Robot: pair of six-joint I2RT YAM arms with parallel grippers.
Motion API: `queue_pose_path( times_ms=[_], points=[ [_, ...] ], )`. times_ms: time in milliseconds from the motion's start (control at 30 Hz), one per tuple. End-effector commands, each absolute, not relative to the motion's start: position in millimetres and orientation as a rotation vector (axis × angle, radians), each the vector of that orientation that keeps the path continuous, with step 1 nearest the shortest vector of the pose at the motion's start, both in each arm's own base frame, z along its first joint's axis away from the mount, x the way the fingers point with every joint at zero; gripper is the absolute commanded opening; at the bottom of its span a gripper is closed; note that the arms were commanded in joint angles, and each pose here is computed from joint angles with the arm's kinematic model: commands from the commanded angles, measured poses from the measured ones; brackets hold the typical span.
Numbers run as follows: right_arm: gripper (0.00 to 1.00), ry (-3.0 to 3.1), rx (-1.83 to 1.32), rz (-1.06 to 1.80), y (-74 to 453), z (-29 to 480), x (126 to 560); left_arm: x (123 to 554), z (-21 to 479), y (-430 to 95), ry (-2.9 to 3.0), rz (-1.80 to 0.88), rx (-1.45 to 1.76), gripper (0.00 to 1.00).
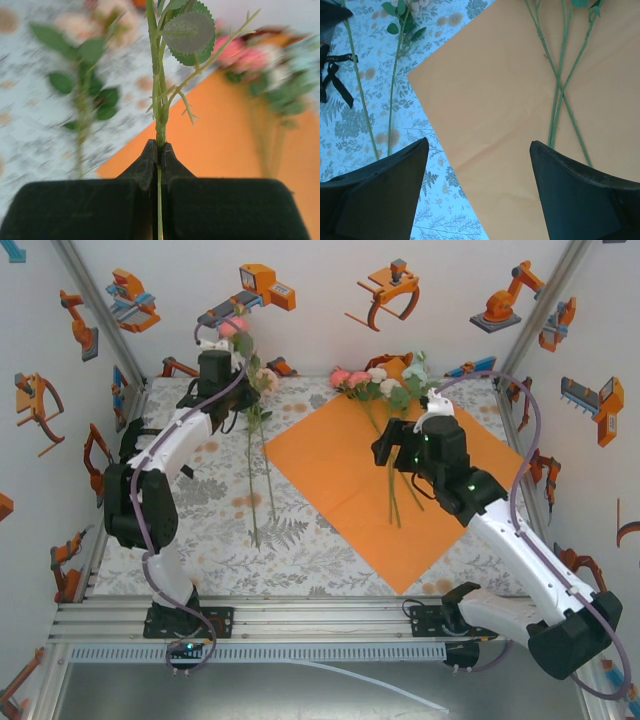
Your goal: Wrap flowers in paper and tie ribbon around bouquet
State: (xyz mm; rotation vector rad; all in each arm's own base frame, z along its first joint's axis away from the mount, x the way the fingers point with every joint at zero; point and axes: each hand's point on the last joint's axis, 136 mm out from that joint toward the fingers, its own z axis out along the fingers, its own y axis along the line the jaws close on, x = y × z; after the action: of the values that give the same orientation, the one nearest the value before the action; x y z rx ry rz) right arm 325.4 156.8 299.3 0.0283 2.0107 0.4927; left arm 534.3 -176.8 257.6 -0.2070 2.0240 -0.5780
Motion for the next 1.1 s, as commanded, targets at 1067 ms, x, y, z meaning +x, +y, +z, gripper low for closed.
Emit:
queue_pose_path(
  times_ms=[1067],
  points=[
    [0.76, 2.015, 0.121, 0.416, 123, 285, 298, 580, 112, -462, 2.134, -1.230, -0.273, 0.25]
  ],
)
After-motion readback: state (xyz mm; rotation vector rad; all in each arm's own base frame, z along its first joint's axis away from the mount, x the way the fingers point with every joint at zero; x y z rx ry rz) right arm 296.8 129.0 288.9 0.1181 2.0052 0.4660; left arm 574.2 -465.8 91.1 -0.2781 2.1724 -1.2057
